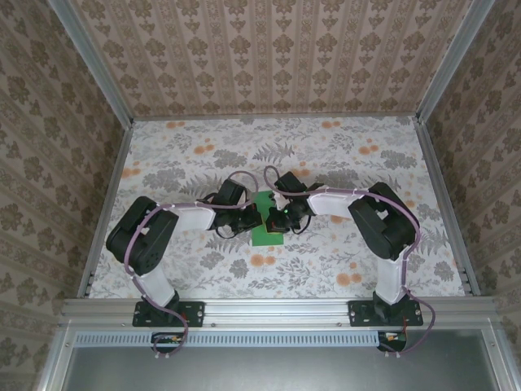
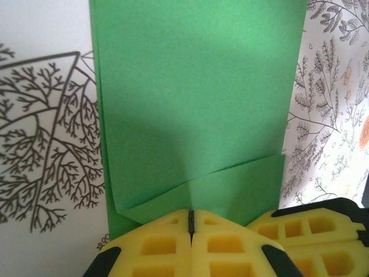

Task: Fold a paper plane with a square sheet of paper (pick it up from the middle)
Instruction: Fold the triangle a second time at the center of the table.

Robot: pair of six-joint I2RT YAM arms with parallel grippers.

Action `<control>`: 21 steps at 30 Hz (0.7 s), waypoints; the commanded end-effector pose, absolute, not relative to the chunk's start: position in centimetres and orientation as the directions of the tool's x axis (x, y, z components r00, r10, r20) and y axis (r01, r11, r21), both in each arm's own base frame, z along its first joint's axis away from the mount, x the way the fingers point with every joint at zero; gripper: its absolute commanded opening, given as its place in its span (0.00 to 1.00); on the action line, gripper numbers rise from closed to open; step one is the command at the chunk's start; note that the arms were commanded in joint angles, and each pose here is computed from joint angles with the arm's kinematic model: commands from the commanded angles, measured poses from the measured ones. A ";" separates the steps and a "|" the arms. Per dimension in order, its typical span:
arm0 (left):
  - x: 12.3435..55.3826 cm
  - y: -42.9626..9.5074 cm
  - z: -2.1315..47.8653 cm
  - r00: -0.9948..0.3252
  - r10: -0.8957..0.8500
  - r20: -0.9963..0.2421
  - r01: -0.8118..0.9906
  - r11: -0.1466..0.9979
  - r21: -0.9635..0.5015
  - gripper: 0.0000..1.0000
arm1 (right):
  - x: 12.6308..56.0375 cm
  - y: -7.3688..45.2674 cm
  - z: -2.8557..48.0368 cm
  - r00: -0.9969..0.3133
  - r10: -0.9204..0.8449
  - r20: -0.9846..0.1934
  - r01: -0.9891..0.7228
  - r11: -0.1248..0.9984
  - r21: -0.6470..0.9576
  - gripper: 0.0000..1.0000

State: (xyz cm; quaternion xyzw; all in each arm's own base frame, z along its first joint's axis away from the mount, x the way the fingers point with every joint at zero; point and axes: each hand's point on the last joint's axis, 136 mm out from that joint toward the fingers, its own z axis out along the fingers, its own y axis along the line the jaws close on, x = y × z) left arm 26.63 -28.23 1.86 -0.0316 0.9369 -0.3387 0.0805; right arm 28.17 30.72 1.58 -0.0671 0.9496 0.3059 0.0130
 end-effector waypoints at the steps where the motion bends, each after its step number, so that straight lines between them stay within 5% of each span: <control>1: 24.7 -25.7 -1.9 -0.988 -0.148 -0.033 -0.109 0.846 -0.521 0.00 | 27.6 29.7 0.3 -0.994 -0.099 -0.040 -0.105 0.834 0.542 0.00; 13: 24.5 -25.1 -2.0 -0.989 -0.143 -0.027 -0.108 0.848 -0.518 0.00 | 22.2 24.0 -0.9 -1.000 -0.002 0.031 0.016 0.813 0.582 0.00; 21: 26.5 -27.5 1.9 -0.988 -0.108 -0.106 -0.021 0.793 -0.609 0.00 | 24.5 24.5 2.9 -0.997 0.019 -0.069 -0.028 0.782 0.622 0.00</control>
